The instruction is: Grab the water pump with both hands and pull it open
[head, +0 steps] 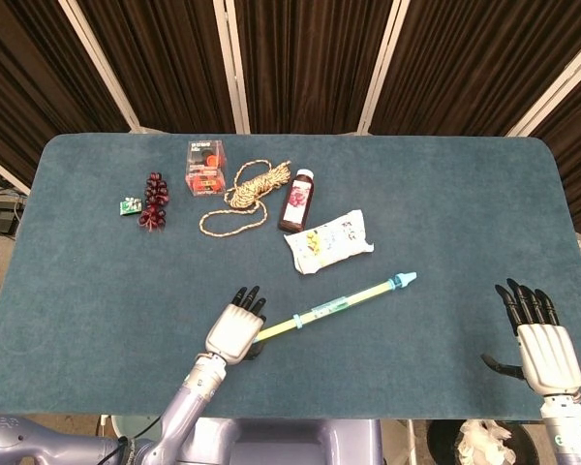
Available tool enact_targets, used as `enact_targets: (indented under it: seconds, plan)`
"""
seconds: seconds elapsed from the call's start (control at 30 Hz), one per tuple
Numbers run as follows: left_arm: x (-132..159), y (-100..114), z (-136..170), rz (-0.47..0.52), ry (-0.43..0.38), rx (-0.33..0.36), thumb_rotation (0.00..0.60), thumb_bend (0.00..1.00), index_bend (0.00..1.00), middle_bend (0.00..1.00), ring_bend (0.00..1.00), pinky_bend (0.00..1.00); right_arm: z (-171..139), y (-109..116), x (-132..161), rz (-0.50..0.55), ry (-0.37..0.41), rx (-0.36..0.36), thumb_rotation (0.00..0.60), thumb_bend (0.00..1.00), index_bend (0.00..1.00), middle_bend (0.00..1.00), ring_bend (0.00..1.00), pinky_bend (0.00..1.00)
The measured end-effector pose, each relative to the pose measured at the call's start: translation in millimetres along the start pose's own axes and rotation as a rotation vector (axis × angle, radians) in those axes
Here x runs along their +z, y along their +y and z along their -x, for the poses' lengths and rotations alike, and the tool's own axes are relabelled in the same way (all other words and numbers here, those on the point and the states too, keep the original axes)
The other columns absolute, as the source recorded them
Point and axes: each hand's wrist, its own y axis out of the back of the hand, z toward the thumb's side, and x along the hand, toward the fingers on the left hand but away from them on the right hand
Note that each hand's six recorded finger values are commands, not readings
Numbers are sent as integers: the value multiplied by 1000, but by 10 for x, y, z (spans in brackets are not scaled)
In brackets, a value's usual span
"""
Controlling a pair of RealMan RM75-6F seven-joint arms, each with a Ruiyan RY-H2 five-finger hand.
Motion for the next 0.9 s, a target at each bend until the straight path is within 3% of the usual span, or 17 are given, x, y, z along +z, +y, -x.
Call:
enact_targets:
  seconds: [0.27,0.5,0.7,0.9]
  plan:
    - [121,201,98,-45,-126,31,600,441,621,181,16,107,-1,-4,8,0,0,2,600,154,76,0,0,0]
    - [242,418,222,-51,-224,82,600,441,620,184,16,107,6,-23,32,12,-2,8,600,155,188,1,0,0]
    - [198,567,289,-29,-237,107,600,441,620,186,16,107,77,-55,122,28,1,19,600,182,303,16,0,0]
    - [170,674,303,-8,-242,119,600,441,621,187,16,107,175,-123,237,39,-1,28,600,240,355,28,0,0]
